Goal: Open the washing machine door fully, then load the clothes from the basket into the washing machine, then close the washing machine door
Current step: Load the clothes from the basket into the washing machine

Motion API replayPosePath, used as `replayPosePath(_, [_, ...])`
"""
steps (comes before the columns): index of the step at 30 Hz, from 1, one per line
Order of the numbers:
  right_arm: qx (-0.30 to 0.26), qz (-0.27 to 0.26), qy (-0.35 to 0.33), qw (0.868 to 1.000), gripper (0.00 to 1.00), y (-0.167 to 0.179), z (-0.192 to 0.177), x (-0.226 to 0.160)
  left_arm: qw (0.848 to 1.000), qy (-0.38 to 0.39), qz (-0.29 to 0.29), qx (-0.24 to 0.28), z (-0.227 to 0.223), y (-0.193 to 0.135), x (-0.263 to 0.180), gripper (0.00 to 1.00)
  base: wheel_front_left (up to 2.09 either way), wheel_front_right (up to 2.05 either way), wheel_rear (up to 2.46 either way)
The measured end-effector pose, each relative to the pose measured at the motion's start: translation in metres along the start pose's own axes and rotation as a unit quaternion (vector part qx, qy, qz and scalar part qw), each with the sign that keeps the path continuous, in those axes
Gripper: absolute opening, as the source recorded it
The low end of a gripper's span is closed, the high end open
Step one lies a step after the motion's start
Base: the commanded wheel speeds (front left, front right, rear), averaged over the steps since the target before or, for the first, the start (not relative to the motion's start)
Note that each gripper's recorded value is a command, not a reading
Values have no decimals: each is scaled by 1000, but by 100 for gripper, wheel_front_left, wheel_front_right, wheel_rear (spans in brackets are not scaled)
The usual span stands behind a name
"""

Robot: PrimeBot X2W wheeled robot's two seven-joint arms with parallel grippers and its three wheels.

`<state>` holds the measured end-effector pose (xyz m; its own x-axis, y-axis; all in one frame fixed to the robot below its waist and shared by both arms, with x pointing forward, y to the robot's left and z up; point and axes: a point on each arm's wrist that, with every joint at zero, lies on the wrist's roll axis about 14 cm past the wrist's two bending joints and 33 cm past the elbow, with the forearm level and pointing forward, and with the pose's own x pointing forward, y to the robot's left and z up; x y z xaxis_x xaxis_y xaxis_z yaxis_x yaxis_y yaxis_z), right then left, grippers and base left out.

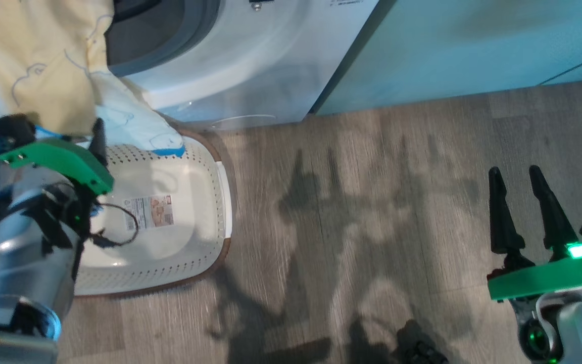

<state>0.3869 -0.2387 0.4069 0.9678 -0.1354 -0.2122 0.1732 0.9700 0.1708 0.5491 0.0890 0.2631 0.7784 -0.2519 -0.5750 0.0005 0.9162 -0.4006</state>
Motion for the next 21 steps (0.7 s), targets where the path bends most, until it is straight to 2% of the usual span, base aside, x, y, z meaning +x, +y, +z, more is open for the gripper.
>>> replayPosePath(3, [0, 2, 2, 1000, 100, 2, -2, 5, 999, -9, 29, -14, 6, 13, 7, 100, 0, 0, 0])
replayPosePath(8, [-2, 5, 4, 1000, 100, 3, -4, 11, 999, -15, 39, -16, 10, 20, 15, 100, 0, 0, 0])
replayPosePath(12, [-3, 8, 15, 1000, 100, 5, -12, 14, 999, -21, 19, 31, 17, 15, 25, 100, 0, 0, 0])
replayPosePath(13, [-3, 8, 16, 1000, 100, 5, -13, 15, 999, -23, 14, 36, 18, 13, 26, 85, 0, 0, 0])
replayPosePath(14, [-4, 10, 15, 1000, 100, 6, -13, 17, 998, -26, -1, 56, 19, 7, 28, 31, 0, 0, 0])
replayPosePath(15, [-4, 11, 14, 1000, 100, 6, -12, 18, 997, -25, -7, 67, 19, 5, 29, 0, 0, 0, 0])
replayPosePath(21, [-4, 13, 7, 1000, 100, 8, -7, 19, 995, -39, -31, 92, 26, -3, 24, 0, 0, 0, 0])
